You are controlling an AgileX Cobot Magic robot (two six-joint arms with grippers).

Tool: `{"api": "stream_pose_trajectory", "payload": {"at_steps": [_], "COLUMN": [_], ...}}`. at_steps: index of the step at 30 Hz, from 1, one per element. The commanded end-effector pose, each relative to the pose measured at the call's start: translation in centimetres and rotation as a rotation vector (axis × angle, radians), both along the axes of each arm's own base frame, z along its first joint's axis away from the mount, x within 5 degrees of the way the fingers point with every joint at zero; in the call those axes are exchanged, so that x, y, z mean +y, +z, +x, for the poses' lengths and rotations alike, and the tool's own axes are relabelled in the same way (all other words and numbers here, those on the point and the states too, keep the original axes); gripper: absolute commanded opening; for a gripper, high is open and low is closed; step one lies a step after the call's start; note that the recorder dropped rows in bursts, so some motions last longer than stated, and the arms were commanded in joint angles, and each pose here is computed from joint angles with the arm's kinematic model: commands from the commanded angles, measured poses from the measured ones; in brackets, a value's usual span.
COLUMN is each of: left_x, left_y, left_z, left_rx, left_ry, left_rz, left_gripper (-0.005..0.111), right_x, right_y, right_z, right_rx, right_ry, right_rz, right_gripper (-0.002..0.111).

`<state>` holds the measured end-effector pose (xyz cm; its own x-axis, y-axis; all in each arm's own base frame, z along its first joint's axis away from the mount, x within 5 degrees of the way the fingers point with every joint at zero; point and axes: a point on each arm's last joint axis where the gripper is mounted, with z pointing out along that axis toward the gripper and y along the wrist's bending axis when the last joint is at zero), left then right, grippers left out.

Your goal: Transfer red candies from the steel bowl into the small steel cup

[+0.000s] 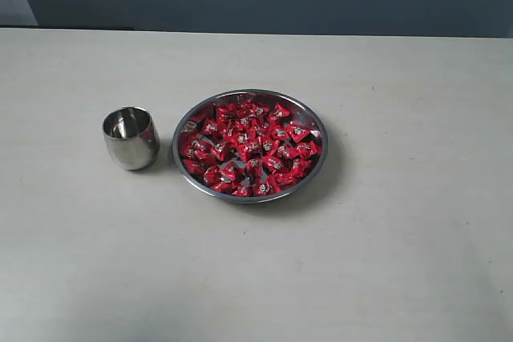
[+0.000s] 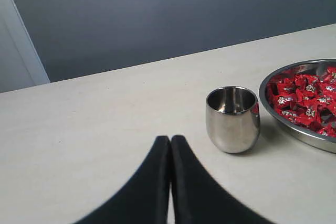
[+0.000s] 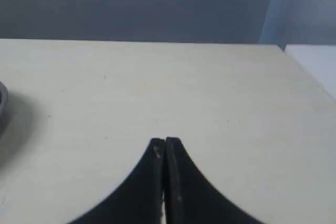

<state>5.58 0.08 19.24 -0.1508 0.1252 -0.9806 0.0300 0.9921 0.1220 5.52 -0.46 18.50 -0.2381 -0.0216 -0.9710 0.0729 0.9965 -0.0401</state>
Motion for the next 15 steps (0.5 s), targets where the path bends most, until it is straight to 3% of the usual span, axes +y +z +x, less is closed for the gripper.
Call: {"api": "stream_pose_trajectory", "payload": {"at_steps": [1,6,10,15], "left_x": [0.0,0.0,0.0,0.0], "left_y": [-0.1,-0.1,-0.1,-0.1], "left_z": [0.0,0.0,0.0,0.0], "left_rx": [-0.002,-0.002,-0.002,-0.002], "left_ry": [0.0,0.0,0.0,0.0], "left_rz": [-0.003,-0.003,-0.003,-0.003], "left_gripper": [0.001,0.001,0.001,0.001], "right_x": [0.0,-0.3,-0.7,-0.8], "right_y": [2.4,5.8,7.4,8.2], "right_z": [0.3,-0.5,-1.5,-2.2], "right_rx": [-0.266,-0.663,-0.884,-1.022], "right_ry": [0.006,-0.031,-0.048,0.009], "right_rz": [-0.047,0.072,0.158,0.372], "right_gripper": [-0.001,-0.001,-0.001,-0.001]}}
